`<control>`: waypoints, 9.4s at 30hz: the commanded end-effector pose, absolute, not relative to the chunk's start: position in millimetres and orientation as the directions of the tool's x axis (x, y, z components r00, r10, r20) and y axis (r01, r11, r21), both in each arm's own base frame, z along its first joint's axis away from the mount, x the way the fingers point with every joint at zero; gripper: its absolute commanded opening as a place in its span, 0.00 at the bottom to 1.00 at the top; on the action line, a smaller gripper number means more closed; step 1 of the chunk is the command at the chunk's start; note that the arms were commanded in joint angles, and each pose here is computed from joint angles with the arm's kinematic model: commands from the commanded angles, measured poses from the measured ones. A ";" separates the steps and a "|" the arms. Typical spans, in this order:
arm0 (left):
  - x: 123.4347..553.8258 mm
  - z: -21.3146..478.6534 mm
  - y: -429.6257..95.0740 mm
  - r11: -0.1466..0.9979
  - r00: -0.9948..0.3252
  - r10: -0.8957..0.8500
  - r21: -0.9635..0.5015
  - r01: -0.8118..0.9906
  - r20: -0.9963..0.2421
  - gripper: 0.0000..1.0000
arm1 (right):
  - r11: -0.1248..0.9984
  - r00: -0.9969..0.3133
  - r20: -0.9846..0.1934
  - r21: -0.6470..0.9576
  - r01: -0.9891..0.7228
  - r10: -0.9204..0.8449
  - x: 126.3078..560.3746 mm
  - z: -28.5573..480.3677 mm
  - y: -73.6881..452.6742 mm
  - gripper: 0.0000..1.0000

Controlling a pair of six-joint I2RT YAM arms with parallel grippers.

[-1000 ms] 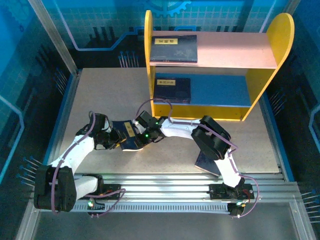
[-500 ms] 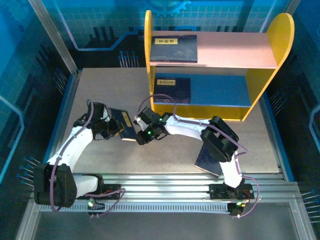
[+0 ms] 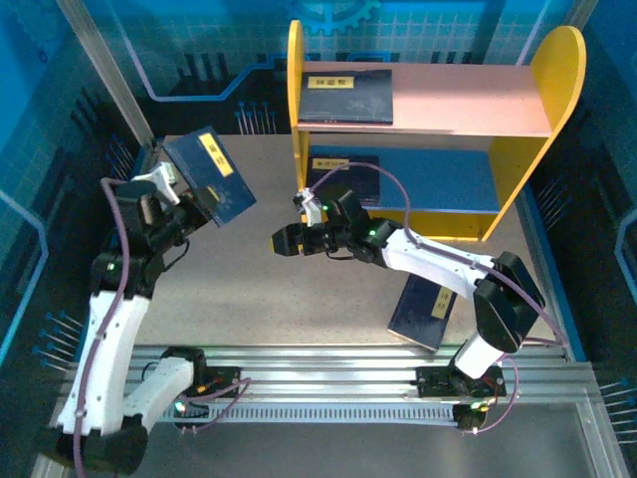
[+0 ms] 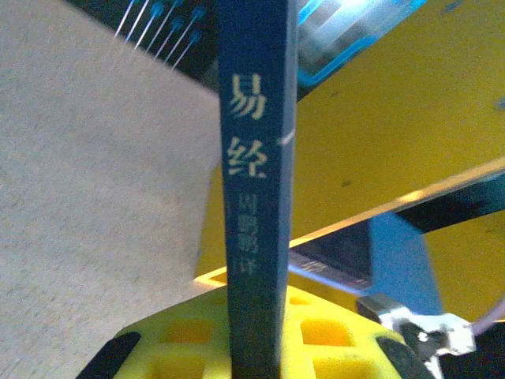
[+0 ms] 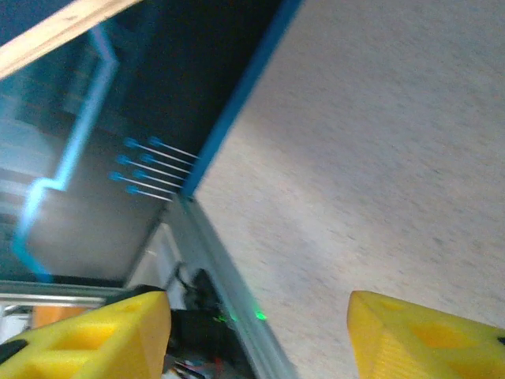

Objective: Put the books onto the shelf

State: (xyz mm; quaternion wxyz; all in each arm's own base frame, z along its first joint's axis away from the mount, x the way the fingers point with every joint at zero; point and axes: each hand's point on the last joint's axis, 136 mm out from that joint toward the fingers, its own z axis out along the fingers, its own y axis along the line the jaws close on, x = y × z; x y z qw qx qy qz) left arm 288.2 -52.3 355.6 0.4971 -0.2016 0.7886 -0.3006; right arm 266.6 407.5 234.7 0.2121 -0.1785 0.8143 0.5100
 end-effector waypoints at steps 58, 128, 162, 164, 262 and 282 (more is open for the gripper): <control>293.7 376.8 -97.2 0.709 -0.519 -0.494 -0.669 0.224 -0.698 0.65 | 0.364 -0.637 -0.764 0.568 -0.738 -0.100 228.3 369.4 320.0 0.12; 226.5 465.8 -175.9 0.294 -0.455 -0.264 -0.520 0.802 -0.850 0.00 | 0.368 -0.705 -0.707 0.668 -0.647 0.043 243.8 407.2 242.3 0.63; 249.4 478.7 -178.2 0.286 -0.417 -0.334 -0.513 0.809 -0.845 0.00 | 0.218 -0.674 -0.735 0.671 -0.709 0.069 237.1 452.0 257.8 0.13; 251.7 476.8 -178.6 0.288 -0.423 -0.333 -0.518 0.806 -0.843 0.00 | 0.219 -0.663 -0.746 0.659 -0.719 0.068 235.1 456.0 256.7 0.11; 234.0 440.2 -162.2 0.467 -0.441 -0.291 -0.529 0.709 -0.849 0.53 | 0.323 -0.706 -0.707 0.679 -0.659 0.046 407.9 457.8 186.7 0.08; 235.2 440.0 -162.3 0.467 -0.439 -0.291 -0.527 0.710 -0.850 0.53 | 0.324 -0.710 -0.702 0.684 -0.654 0.049 406.4 458.1 184.9 0.13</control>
